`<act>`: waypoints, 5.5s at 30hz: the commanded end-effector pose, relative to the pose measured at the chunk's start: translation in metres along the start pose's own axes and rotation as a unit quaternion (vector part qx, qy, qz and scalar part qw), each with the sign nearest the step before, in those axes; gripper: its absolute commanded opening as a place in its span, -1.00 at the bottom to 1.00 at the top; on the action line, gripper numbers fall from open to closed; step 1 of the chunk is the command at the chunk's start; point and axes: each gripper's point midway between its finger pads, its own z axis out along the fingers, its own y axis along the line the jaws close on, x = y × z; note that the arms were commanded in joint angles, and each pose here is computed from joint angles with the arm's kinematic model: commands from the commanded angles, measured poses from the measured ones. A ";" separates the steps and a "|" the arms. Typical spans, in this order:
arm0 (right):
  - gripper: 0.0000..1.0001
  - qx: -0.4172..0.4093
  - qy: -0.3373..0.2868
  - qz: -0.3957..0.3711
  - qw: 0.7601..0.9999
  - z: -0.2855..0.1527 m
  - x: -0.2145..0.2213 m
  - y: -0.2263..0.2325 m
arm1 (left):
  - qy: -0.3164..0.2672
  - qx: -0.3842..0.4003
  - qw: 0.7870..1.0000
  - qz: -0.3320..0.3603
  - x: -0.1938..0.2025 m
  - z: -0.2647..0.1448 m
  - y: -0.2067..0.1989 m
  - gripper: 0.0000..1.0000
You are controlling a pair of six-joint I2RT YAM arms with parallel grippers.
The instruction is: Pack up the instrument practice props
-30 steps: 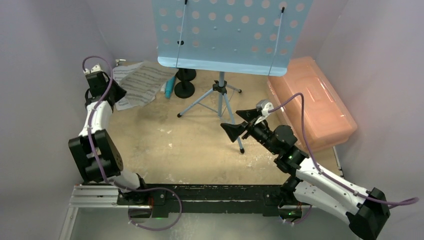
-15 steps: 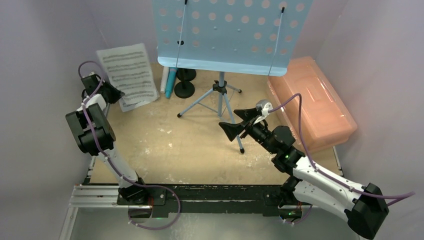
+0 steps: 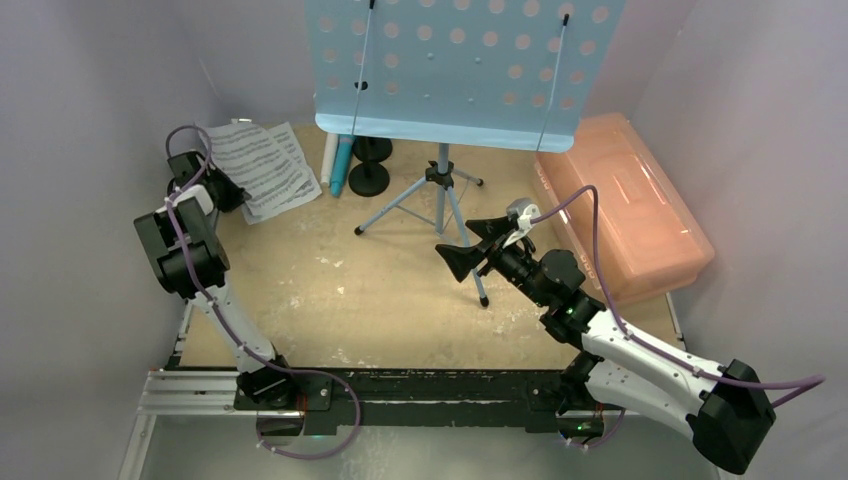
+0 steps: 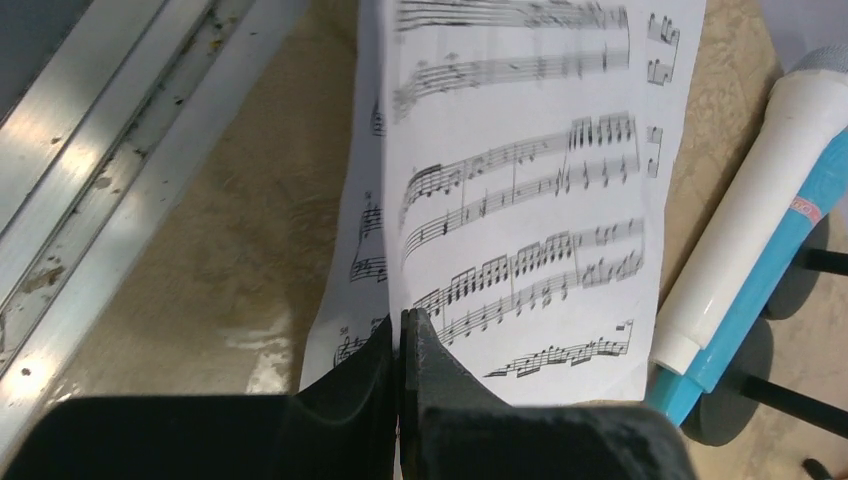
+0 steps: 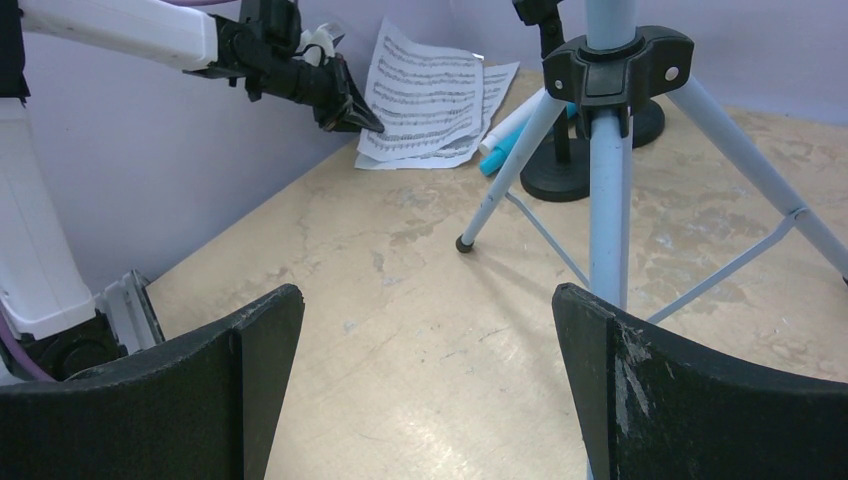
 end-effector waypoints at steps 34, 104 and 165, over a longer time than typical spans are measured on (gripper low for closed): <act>0.96 -0.004 -0.033 -0.001 0.999 -0.003 -0.018 0.005 | 0.065 -0.089 0.953 0.283 0.026 0.008 -0.023 -1.00; 0.96 0.058 -0.015 -0.028 0.998 0.002 -0.023 -0.016 | -0.162 -0.094 0.949 0.254 -0.049 -0.143 -0.115 0.39; 0.82 -0.036 0.178 0.011 0.983 0.026 0.143 0.100 | -0.067 0.132 0.936 0.319 0.150 -0.228 -0.131 0.63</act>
